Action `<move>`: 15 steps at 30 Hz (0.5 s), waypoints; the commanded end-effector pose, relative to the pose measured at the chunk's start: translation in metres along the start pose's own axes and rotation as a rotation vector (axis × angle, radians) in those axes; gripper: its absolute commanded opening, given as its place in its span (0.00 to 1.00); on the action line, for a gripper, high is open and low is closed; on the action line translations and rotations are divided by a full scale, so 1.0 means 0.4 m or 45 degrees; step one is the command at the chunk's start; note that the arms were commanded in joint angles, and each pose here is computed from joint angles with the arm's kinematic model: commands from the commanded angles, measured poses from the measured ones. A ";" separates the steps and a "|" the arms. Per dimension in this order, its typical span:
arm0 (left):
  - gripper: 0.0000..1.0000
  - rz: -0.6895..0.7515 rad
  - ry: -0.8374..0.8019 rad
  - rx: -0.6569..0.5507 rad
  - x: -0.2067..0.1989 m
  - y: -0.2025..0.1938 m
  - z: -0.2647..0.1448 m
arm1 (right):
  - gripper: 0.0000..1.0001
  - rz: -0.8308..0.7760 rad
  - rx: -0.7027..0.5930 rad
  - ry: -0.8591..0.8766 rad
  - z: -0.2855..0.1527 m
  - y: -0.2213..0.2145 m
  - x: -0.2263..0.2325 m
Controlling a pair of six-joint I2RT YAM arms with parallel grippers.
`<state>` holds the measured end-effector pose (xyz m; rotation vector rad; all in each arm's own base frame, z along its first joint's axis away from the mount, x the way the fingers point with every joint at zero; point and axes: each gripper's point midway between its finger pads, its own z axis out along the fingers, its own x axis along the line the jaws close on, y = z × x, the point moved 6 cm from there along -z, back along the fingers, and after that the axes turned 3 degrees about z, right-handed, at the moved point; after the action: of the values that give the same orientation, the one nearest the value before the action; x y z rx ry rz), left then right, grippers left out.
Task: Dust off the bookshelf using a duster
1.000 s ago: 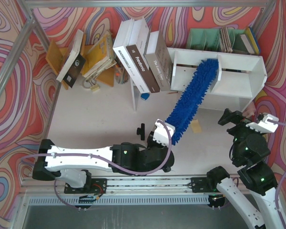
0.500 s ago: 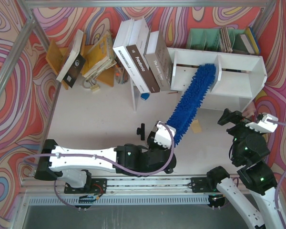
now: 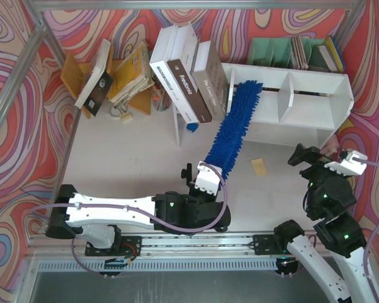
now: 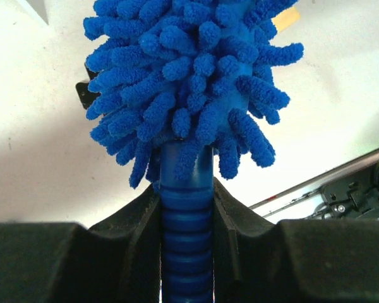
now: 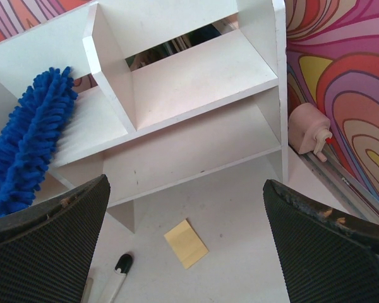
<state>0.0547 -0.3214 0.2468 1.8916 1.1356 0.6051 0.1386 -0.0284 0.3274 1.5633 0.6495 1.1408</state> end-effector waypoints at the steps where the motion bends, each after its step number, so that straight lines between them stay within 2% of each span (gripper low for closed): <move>1: 0.00 -0.116 0.106 -0.149 0.045 0.061 -0.027 | 0.94 0.016 -0.031 -0.005 0.003 0.006 0.000; 15: 0.00 -0.109 0.052 -0.301 0.017 0.158 -0.076 | 0.94 0.006 -0.035 -0.001 0.007 0.002 0.003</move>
<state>0.0570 -0.3230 0.2837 1.7719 1.1160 0.6541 0.1406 -0.0279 0.3253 1.5586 0.6532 1.1376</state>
